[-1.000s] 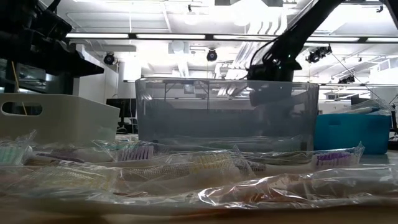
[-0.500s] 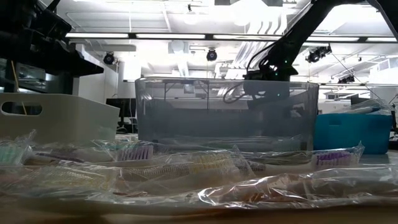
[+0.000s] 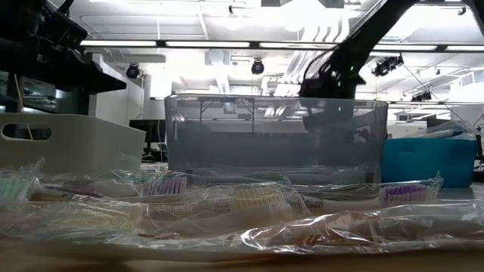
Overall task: Pick & Place Toothbrushes
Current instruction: Put the purple toothbrush into the top black bin
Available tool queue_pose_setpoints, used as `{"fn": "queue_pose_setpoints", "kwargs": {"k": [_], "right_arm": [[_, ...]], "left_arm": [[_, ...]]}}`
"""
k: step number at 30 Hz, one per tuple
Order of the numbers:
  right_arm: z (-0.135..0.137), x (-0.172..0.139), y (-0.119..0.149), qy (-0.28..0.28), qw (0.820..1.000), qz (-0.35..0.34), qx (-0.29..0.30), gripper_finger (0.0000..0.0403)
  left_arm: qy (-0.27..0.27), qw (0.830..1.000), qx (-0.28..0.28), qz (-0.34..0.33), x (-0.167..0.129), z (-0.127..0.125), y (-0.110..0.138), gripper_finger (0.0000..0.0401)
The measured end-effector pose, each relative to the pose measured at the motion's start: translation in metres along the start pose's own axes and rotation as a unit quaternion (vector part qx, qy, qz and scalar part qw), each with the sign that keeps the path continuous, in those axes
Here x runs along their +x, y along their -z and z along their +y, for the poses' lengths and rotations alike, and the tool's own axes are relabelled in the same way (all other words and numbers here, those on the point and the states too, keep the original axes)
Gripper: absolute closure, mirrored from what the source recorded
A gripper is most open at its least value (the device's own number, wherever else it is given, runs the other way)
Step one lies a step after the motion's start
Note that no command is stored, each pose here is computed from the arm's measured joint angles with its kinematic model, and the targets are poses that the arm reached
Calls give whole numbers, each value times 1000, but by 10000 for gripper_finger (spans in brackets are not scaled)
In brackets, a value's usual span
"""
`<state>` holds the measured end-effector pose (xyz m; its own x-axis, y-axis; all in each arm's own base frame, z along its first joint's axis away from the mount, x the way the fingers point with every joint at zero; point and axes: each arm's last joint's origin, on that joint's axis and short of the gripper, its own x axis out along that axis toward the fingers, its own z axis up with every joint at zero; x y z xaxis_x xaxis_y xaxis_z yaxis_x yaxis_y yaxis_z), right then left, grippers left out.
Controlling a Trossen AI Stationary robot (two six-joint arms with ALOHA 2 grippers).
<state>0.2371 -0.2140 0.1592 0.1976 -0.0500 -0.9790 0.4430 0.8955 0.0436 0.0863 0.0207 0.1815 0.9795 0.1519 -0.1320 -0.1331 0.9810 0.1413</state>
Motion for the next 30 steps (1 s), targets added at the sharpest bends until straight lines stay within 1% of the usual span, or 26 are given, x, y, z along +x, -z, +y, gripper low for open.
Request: {"fn": "queue_pose_setpoints", "kwargs": {"k": [4,8,11,16,19,23,27,30], "right_arm": [[1,-31,2,-5,999,-50,15,402],[5,-58,5,-1,995,-96,10,401],[9,-74,5,-13,992,-126,3,401],[18,-104,-9,-23,983,-182,-20,400],[24,-121,-18,-33,978,-203,-31,400],[36,-137,-28,-56,971,-229,-47,400],[51,-147,-34,-98,965,-243,-24,400],[61,-147,-37,-124,962,-243,-16,400]], "left_arm": [[0,1000,0,0,0,0,0,214],[0,1000,0,0,0,0,0,214],[0,1000,0,0,0,0,0,214],[0,1000,0,0,0,0,0,214],[0,1000,0,0,0,0,0,214],[0,1000,0,0,0,0,0,214],[0,1000,0,0,0,0,0,214],[0,1000,0,0,0,0,0,214]]}}
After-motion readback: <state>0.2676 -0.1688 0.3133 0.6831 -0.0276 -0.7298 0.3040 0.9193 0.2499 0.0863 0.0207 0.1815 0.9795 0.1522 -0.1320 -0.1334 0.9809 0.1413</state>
